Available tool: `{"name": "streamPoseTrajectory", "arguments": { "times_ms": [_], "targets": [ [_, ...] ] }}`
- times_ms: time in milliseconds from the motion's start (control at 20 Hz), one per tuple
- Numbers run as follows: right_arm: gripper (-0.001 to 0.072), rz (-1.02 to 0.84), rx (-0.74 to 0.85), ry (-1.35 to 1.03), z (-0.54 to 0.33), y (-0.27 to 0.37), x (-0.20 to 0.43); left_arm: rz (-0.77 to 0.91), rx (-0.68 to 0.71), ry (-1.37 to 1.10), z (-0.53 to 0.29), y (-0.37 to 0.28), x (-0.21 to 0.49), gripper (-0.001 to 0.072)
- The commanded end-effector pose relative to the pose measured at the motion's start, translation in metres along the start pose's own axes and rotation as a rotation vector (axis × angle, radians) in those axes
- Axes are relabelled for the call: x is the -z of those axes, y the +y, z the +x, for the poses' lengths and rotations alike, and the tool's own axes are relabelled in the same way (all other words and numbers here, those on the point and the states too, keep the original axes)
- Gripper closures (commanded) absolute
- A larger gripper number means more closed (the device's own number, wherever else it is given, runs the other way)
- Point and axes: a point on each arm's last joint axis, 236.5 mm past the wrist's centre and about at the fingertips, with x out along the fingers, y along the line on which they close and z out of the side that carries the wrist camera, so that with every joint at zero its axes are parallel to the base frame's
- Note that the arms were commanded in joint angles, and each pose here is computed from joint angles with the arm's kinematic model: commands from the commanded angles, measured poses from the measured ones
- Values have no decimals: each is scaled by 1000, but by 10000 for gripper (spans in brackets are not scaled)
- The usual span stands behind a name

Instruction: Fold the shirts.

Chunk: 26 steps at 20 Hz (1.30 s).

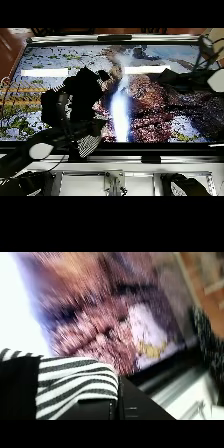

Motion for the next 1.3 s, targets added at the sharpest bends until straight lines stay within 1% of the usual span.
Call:
{"name": "streamPoseTrajectory", "arguments": {
  "times_ms": [0,100,150,200,250,300,450,500,600,700,750,800,950,1050,1150,1250],
  "targets": [
    [35,31,85,-13,-26,-32,0,-2,-5,43,45,-5,30,656],
    [35,30,103,50,-20,-36,12,-15,-20,16,49,1,15,653],
    [35,22,107,91,-15,-37,20,-15,-33,-5,47,8,5,597],
    [35,3,113,134,-9,-37,29,-12,-54,-15,44,18,-4,364],
    [34,-19,109,181,-3,-35,38,-29,-80,-5,40,30,-9,108],
    [34,-39,101,231,4,-30,48,-51,-115,32,34,45,-8,-13],
    [34,-117,26,389,24,6,89,-95,-241,216,-10,96,4,-13],
    [34,-166,11,419,29,20,101,-94,-326,254,-37,124,1,-13],
    [34,-274,-11,464,39,49,126,-136,-510,228,-97,180,-20,-13],
    [34,-323,-56,540,49,74,155,-232,-703,164,-162,236,-34,-13],
    [34,-335,-82,580,53,86,170,-284,-767,162,-186,259,-32,-13],
    [34,-346,-104,621,58,96,184,-335,-803,158,-205,278,-30,-13],
    [34,-376,-108,710,74,104,213,-445,-815,119,-226,317,-30,-13],
    [34,-377,-98,743,83,102,222,-482,-828,127,-228,338,-25,-13],
    [34,-409,-78,749,92,93,222,-514,-817,162,-218,350,-17,-13],
    [34,-407,-50,756,100,81,219,-533,-775,215,-199,351,-7,-13]
  ]
}}
